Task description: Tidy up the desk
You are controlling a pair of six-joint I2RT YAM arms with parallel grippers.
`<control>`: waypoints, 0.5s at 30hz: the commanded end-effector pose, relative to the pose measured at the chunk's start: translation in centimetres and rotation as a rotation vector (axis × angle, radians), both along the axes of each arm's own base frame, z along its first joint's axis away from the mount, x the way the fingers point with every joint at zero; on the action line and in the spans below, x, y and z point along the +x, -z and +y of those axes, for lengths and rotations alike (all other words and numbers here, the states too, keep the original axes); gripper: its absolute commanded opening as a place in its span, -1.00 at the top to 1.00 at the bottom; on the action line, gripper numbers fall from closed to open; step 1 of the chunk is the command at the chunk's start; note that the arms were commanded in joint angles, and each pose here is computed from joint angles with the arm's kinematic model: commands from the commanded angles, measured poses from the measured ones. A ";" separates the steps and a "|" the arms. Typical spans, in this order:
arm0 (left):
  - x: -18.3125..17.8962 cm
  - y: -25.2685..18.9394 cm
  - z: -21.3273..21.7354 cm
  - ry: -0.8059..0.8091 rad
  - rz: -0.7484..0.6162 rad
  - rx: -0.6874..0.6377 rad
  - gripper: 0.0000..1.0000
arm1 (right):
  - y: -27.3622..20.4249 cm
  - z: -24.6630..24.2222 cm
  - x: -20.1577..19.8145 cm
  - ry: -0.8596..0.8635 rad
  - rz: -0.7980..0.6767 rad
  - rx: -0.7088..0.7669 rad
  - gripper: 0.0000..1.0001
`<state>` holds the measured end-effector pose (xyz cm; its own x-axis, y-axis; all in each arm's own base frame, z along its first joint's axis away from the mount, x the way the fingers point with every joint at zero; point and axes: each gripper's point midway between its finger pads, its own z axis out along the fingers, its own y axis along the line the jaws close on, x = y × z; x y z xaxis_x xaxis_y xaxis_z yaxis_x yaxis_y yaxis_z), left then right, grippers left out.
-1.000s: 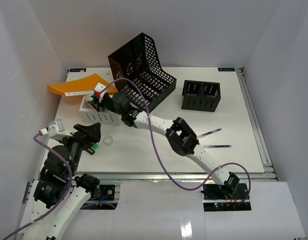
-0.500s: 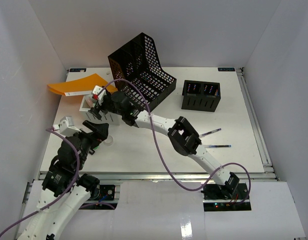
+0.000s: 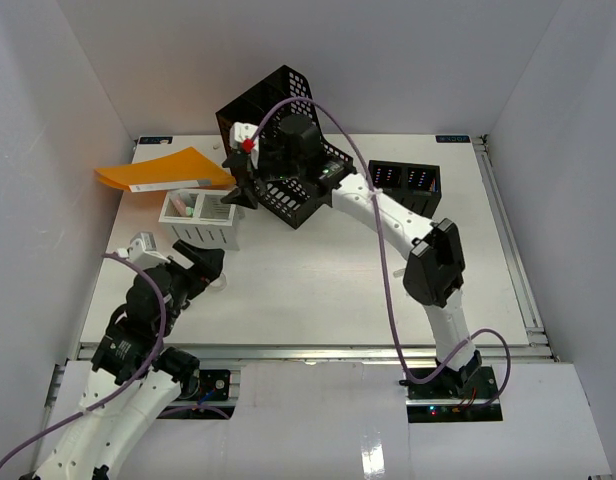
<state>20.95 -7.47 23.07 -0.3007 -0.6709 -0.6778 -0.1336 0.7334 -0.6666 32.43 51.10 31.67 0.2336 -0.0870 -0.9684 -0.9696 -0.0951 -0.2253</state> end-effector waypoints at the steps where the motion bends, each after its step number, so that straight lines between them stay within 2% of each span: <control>1: 0.8 1.2 -0.4 0.000 0.088 0.042 -0.96 | 2.5 -6.8 -4.0 -0.194 0.145 -0.106 -0.80; 6: 2.8 2.2 -0.9 0.011 0.153 0.140 -0.93 | 6.0 -13.6 -6.7 -0.157 0.173 -0.196 -0.83; 10: 4.3 1.6 -0.1 -0.017 0.177 0.202 -0.91 | 11.0 -17.3 -9.5 -0.125 0.274 -0.271 -0.92; 14: 5.4 2.3 2.0 -0.035 0.222 0.235 -0.89 | 12.1 -19.4 -10.7 -0.122 0.331 -0.325 -1.00; 15: 5.8 3.1 3.1 -0.045 0.245 0.202 -0.88 | 12.0 -19.6 -10.8 -0.123 0.340 -0.329 -0.90</control>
<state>25.46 -7.01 19.32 -0.4585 -0.5400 -0.7058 -0.2956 0.8416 -0.4519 22.91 32.99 18.73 -0.0759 -0.3891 -0.9181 -0.9676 -0.1935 0.1621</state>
